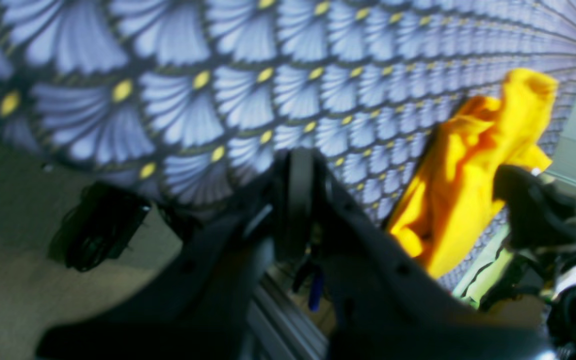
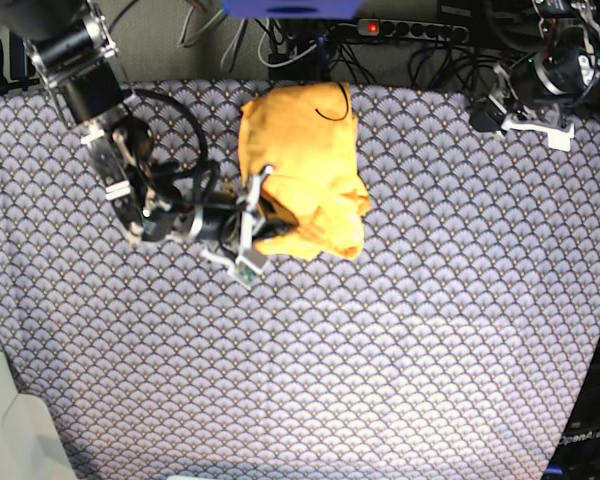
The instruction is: Fold the T-shirt properly
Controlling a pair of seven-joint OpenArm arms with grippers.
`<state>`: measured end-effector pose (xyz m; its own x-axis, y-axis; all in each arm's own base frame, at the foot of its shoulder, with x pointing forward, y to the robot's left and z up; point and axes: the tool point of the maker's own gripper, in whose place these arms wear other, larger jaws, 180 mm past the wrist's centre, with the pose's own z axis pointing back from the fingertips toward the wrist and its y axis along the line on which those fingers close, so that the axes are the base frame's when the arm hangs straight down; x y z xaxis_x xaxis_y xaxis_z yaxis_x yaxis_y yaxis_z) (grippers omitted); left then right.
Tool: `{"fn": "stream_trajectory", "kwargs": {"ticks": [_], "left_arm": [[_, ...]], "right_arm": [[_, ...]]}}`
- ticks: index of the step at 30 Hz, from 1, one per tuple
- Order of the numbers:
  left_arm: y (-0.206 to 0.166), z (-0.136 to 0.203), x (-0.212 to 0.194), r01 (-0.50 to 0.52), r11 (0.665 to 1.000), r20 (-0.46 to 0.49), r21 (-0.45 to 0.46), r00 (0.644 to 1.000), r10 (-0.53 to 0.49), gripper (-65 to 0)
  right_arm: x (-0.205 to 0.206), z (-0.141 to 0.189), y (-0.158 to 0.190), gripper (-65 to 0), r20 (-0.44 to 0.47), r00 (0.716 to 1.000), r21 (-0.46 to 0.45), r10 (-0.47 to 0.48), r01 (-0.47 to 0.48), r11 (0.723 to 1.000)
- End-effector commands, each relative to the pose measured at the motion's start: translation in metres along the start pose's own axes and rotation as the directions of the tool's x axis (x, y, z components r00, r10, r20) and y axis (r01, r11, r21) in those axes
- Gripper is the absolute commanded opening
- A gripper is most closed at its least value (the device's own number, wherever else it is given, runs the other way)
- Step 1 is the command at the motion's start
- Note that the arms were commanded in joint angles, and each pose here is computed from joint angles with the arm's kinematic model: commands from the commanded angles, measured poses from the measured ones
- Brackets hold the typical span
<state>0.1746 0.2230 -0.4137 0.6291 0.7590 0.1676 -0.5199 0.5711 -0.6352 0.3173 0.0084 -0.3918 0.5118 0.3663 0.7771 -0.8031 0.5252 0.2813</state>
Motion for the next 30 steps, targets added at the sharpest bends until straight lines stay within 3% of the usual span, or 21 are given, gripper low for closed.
{"fn": "stream_trajectory", "kwargs": {"ticks": [1,5,9,17,22,30], "left_arm": [[-0.007,0.004,0.006,0.015,1.000,0.014,-0.022,1.000,-0.015,-65.0],[-0.006,0.004,0.006,0.016,1.000,0.014,-0.020,1.000,-0.015,-65.0],[-0.006,0.004,0.006,0.017,1.000,0.013,-0.021,1.000,-0.017,-65.0],[-0.004,0.009,0.015,0.036,0.999,0.021,-0.010,0.999,-0.036,-65.0],[-0.005,0.022,0.021,0.102,0.995,0.025,0.013,0.994,-0.102,-65.0],[-0.012,0.045,0.021,0.258,0.964,0.019,0.068,0.966,-0.260,-65.0]], "right_arm": [[0.016,0.002,-0.012,-65.0,0.043,0.999,-0.016,0.003,-0.002,1.000],[0.006,-0.003,-0.034,-65.0,0.054,0.997,-0.040,-0.063,0.065,0.997],[0.010,-0.006,-0.029,-65.0,0.048,0.998,-0.026,-0.042,0.043,0.999],[0.038,0.021,0.031,-65.0,0.060,0.983,0.025,0.172,-0.174,0.984],[0.040,0.061,0.051,-65.0,0.067,0.965,-0.026,0.253,-0.252,0.967],[-0.023,0.119,0.048,-65.0,-0.003,0.992,-0.152,0.126,-0.125,0.980]]}}
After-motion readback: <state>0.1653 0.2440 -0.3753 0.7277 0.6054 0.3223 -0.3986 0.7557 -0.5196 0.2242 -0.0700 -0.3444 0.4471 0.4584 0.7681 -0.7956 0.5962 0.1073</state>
